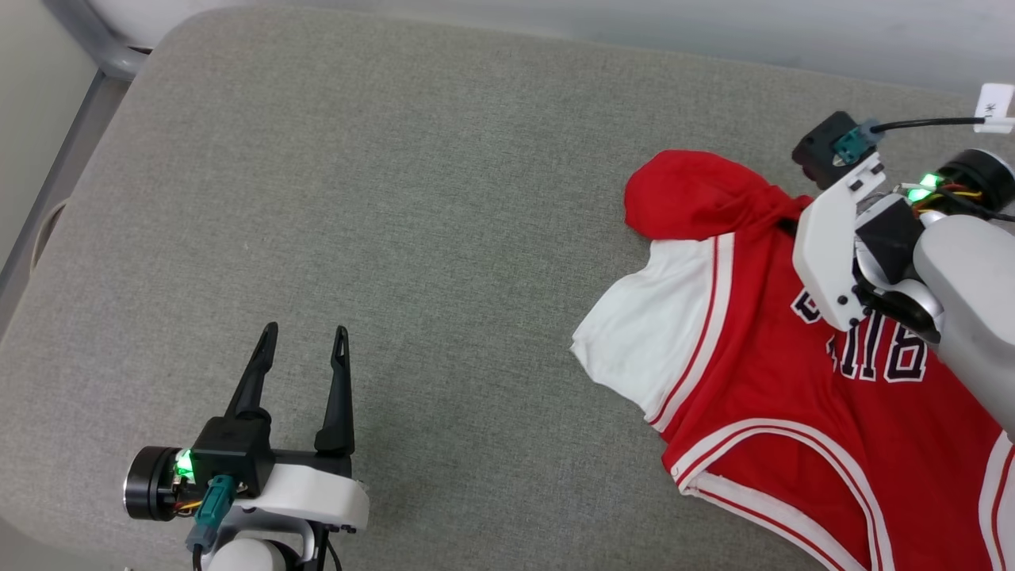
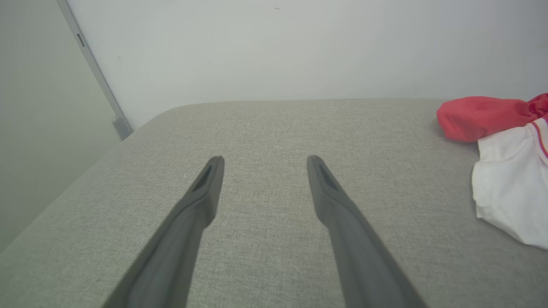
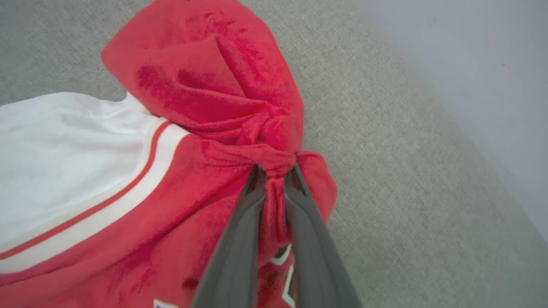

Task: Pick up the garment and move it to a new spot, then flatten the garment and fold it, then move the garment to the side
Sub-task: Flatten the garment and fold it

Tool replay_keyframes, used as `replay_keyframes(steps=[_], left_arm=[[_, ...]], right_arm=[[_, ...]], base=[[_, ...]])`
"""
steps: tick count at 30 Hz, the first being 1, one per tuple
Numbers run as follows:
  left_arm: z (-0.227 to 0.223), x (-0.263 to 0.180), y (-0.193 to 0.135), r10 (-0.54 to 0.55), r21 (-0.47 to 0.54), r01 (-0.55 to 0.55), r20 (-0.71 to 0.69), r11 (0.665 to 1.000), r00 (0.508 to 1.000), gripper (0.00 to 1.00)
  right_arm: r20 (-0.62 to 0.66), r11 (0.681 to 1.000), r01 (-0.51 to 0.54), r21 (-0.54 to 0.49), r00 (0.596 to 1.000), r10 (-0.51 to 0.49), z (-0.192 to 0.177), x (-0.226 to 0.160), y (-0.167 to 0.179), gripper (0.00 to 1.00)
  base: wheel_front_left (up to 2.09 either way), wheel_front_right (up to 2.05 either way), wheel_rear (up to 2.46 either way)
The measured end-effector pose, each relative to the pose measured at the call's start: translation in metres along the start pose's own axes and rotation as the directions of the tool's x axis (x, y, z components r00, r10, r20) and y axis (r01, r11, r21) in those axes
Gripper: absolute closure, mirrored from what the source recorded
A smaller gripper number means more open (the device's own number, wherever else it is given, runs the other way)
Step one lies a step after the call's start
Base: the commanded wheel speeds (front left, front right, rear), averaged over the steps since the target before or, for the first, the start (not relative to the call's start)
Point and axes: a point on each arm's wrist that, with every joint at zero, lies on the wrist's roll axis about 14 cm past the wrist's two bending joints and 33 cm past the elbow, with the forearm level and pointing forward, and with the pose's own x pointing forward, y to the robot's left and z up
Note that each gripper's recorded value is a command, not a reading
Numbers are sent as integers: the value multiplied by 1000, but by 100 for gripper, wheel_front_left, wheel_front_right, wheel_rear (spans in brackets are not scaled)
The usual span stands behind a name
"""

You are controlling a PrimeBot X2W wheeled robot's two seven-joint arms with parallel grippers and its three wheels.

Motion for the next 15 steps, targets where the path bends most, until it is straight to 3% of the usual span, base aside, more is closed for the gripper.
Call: replay_keyframes(steps=[5,6,7,8,15], left_arm=[[-2,-2,2,9,-2,-9,-7,1000,1000,0],[-2,-2,2,10,-2,-10,-8,1000,1000,0],[-2,-2,2,10,-3,-10,-9,1000,1000,0],[-3,-2,1,10,-5,-10,-9,1000,1000,0],[7,-5,2,-3,-13,4,19,1000,1000,0]], right_arm=[[-74,999,30,29,997,-28,-20,10,-4,100],[-76,999,28,37,997,-25,-22,12,-2,89],[-70,999,23,46,997,-20,-22,13,0,51],[-56,998,20,53,998,-17,-20,13,2,0],[152,999,12,41,988,-18,9,-8,11,0]], base=[[0,0,0],[0,0,0],[0,0,0],[0,0,0],[0,0,0]])
